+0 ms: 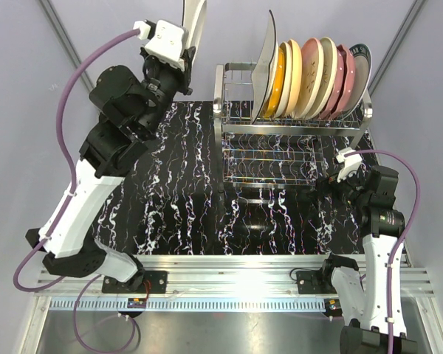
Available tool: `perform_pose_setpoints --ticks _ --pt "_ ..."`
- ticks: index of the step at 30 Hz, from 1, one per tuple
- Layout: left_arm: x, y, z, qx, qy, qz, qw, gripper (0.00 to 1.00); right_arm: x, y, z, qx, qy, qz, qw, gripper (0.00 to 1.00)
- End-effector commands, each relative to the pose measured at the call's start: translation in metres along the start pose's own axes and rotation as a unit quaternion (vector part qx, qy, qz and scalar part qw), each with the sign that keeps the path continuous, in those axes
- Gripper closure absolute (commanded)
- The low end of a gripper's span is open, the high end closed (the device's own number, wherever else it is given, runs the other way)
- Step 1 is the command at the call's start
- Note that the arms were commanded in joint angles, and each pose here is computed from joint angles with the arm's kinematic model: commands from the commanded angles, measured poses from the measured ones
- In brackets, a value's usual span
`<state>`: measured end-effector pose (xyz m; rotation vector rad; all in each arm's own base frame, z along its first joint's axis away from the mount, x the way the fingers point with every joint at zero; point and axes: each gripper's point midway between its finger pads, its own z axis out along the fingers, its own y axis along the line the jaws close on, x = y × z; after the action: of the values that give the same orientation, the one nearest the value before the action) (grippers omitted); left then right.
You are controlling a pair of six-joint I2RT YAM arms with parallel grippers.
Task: Unload the plates from the dish rack
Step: Grab a plate with the left arm
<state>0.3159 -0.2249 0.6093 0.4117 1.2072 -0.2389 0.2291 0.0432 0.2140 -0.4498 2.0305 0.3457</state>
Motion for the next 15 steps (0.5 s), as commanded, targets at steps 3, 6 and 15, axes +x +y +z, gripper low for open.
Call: perform_pose_setpoints --ticks 3,6,15 --pt "-0.079 0.063 -0.033 -0.118 -0.131 0.033 0.984 1.00 -0.007 -0.005 0.001 0.008 -0.013 -0.008 1.000 0.00" --pt "-0.059 0.071 -0.034 -0.142 -0.103 0.067 0.982 1.00 -0.007 -0.005 0.000 0.009 -0.013 -0.007 1.000 0.00" --pt "0.027 0.120 -0.033 -0.239 -0.027 0.095 0.966 1.00 -0.007 -0.004 -0.001 0.008 -0.016 -0.008 1.000 0.00"
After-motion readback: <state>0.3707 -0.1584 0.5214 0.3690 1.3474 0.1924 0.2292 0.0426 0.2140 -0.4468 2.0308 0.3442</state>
